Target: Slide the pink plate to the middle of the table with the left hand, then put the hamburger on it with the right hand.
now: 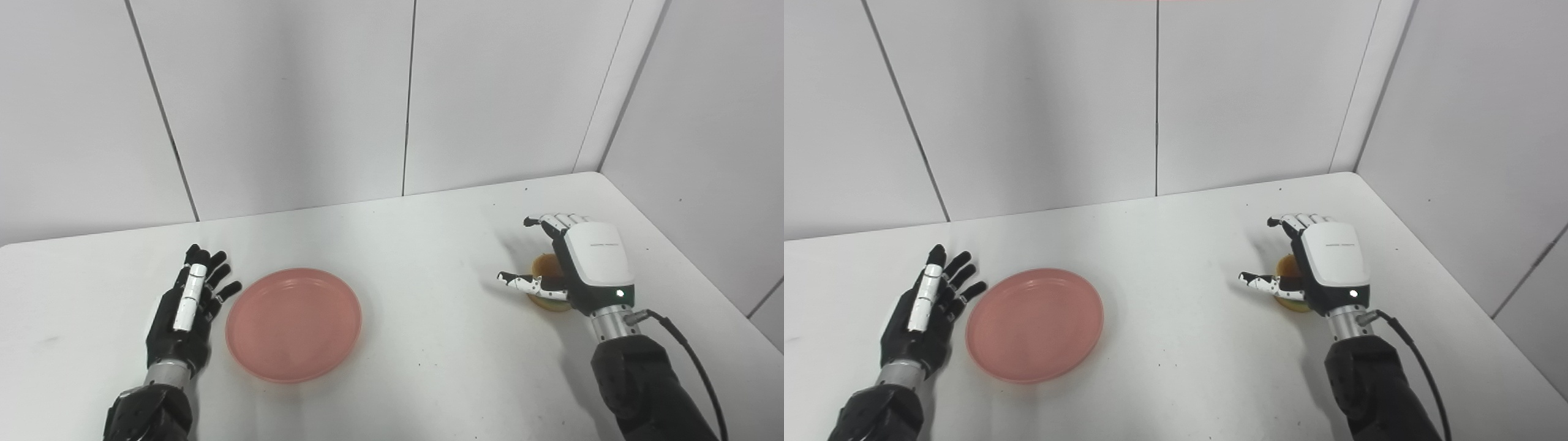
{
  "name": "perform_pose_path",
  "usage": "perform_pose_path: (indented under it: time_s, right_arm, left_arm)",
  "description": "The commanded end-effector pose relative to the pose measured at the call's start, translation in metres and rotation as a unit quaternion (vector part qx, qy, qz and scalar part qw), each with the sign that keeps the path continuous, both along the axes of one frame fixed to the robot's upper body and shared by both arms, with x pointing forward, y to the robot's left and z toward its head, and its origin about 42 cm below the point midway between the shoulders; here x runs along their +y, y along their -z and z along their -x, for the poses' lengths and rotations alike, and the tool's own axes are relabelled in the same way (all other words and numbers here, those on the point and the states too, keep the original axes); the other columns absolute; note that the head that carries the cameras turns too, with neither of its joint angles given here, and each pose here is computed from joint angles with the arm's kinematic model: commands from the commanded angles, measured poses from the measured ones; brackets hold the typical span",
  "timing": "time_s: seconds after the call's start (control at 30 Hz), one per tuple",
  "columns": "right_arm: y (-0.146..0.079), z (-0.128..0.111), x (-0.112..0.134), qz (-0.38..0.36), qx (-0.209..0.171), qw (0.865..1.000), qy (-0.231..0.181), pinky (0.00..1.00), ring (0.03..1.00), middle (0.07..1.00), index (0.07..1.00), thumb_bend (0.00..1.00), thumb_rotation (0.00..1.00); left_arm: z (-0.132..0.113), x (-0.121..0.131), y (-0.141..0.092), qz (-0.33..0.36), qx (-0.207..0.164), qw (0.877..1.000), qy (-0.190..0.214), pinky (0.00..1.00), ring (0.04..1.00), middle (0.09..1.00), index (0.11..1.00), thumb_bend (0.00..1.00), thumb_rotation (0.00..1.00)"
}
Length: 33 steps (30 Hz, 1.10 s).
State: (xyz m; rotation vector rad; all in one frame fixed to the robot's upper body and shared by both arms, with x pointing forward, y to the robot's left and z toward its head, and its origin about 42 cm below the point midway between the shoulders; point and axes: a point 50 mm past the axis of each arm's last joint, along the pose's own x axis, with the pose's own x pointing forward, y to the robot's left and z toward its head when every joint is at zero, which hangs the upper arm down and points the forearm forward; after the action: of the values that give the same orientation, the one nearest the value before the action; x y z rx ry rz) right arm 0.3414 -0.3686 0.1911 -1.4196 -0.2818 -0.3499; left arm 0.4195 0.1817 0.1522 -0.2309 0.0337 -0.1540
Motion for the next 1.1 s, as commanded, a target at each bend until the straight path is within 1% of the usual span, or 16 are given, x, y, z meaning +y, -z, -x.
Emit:
perform_pose_path:
  time_s: [0.0, 0.2, 0.3, 0.53, 0.63, 0.77, 0.8, 0.87, 0.9, 0.93, 1.0, 1.03, 1.07]
  right_arm:
    - [-0.022, -0.010, -0.004, 0.015, -0.039, 0.999, 0.005, 0.70, 0.721, 0.718, 0.659, 0.77, 0.64]
    - [-0.008, -0.019, -0.010, 0.013, -0.010, 1.000, 0.017, 0.68, 0.719, 0.717, 0.660, 0.79, 0.63]
    - [-0.004, -0.021, -0.013, 0.013, -0.001, 1.000, 0.018, 0.66, 0.716, 0.715, 0.658, 0.79, 0.61]
    - [0.007, -0.024, -0.022, 0.007, 0.020, 1.000, 0.022, 0.60, 0.682, 0.695, 0.654, 0.80, 0.59]
    - [0.009, -0.023, -0.023, 0.013, 0.038, 0.999, 0.031, 0.60, 0.679, 0.696, 0.657, 0.79, 0.60]
    - [0.012, -0.025, -0.026, 0.020, 0.052, 0.998, 0.037, 0.56, 0.651, 0.681, 0.648, 0.79, 0.58]
    - [0.015, -0.026, -0.029, 0.018, 0.061, 0.997, 0.041, 0.56, 0.651, 0.682, 0.648, 0.79, 0.59]
    - [0.021, -0.030, -0.036, 0.016, 0.080, 0.995, 0.052, 0.55, 0.640, 0.681, 0.647, 0.79, 0.65]
    - [0.024, -0.031, -0.038, 0.013, 0.087, 0.994, 0.058, 0.52, 0.602, 0.660, 0.638, 0.80, 0.71]
    - [0.025, -0.032, -0.039, 0.005, 0.092, 0.994, 0.060, 0.47, 0.552, 0.619, 0.622, 0.79, 0.71]
    - [0.026, -0.034, -0.040, -0.005, 0.096, 0.993, 0.062, 0.37, 0.434, 0.508, 0.557, 0.72, 0.66]
    - [0.025, -0.034, -0.040, -0.007, 0.099, 0.993, 0.063, 0.36, 0.423, 0.496, 0.548, 0.71, 0.66]
    - [0.025, -0.035, -0.040, -0.008, 0.102, 0.993, 0.066, 0.31, 0.370, 0.442, 0.501, 0.67, 0.62]
  left_arm:
    - [-0.003, -0.001, -0.007, -0.002, -0.008, 1.000, 0.000, 0.77, 0.893, 0.875, 0.975, 0.81, 0.69]
    - [-0.002, -0.002, -0.007, 0.000, -0.008, 1.000, 0.001, 0.77, 0.895, 0.881, 0.972, 0.82, 0.69]
    - [-0.002, -0.002, -0.009, 0.000, -0.008, 1.000, 0.000, 0.77, 0.889, 0.879, 0.969, 0.82, 0.68]
    - [-0.002, -0.002, -0.010, -0.001, -0.012, 1.000, 0.003, 0.77, 0.896, 0.890, 0.980, 0.80, 0.69]
    - [-0.002, -0.003, -0.011, -0.003, -0.012, 1.000, 0.003, 0.76, 0.891, 0.883, 0.982, 0.80, 0.69]
    - [-0.002, -0.004, -0.012, -0.003, -0.010, 1.000, 0.002, 0.75, 0.884, 0.878, 0.979, 0.82, 0.69]
    - [-0.002, -0.004, -0.012, -0.003, -0.010, 1.000, 0.002, 0.75, 0.882, 0.878, 0.978, 0.82, 0.69]
    - [-0.002, -0.003, -0.012, -0.004, -0.011, 1.000, 0.002, 0.75, 0.878, 0.877, 0.977, 0.82, 0.69]
    - [-0.003, -0.003, -0.012, -0.005, -0.010, 1.000, 0.002, 0.74, 0.878, 0.877, 0.979, 0.81, 0.69]
    - [-0.003, -0.003, -0.012, -0.004, -0.010, 1.000, 0.002, 0.75, 0.879, 0.878, 0.980, 0.81, 0.69]
    - [-0.003, -0.003, -0.012, -0.002, -0.010, 1.000, 0.002, 0.75, 0.880, 0.881, 0.980, 0.81, 0.68]
    - [-0.003, -0.003, -0.012, -0.001, -0.010, 1.000, 0.002, 0.75, 0.879, 0.882, 0.980, 0.81, 0.68]
    - [-0.003, -0.003, -0.013, 0.000, -0.011, 1.000, 0.003, 0.76, 0.880, 0.883, 0.979, 0.81, 0.68]
